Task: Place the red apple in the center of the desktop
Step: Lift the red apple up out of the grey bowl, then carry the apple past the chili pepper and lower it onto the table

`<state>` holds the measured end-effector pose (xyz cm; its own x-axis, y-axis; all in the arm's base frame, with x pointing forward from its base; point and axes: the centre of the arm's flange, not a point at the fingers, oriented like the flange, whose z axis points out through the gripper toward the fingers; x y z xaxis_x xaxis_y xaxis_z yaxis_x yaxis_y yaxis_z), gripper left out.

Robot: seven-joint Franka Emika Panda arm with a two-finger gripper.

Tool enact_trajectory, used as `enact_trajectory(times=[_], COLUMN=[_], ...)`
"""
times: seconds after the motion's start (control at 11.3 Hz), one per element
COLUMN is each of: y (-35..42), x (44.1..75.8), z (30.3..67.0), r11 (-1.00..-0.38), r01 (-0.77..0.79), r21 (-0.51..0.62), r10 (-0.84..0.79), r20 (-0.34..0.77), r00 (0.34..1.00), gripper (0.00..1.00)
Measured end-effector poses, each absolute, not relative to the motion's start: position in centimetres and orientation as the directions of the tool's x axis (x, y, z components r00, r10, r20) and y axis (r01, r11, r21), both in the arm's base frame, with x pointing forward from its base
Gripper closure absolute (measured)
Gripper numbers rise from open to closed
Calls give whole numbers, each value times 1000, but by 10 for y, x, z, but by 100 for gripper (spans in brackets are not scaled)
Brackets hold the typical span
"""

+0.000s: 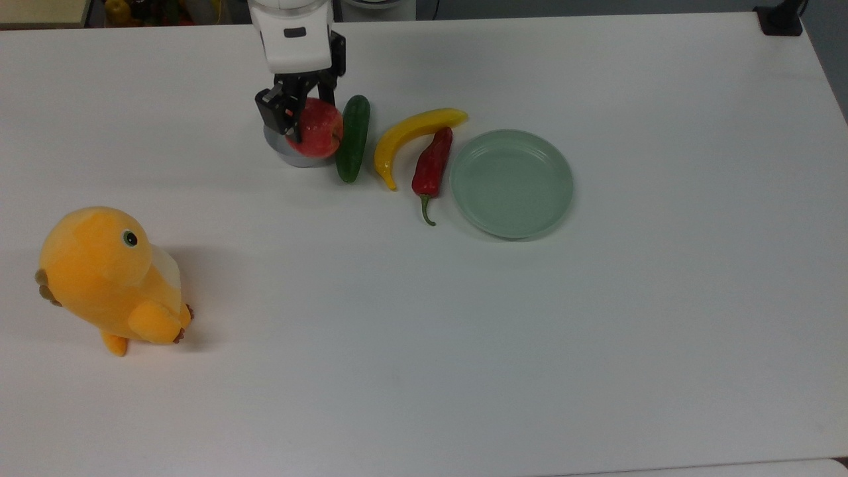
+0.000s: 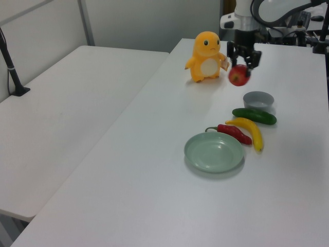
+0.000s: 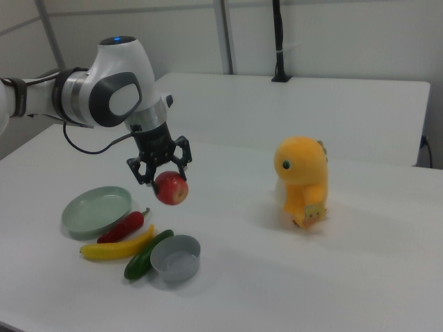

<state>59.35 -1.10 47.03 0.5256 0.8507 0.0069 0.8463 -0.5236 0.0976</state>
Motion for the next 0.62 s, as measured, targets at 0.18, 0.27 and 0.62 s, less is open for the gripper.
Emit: enact_trajectory(times=[0.18, 0.27, 0.62], y=[5, 20, 58], x=[607, 616, 643], z=[460, 452, 427], r11=[-672, -739, -925], r01=[729, 661, 365], r21=[129, 130, 108], r10=[739, 673, 380], r20=[64, 88, 190], r00=[670, 734, 905], gripper=[28, 28, 28])
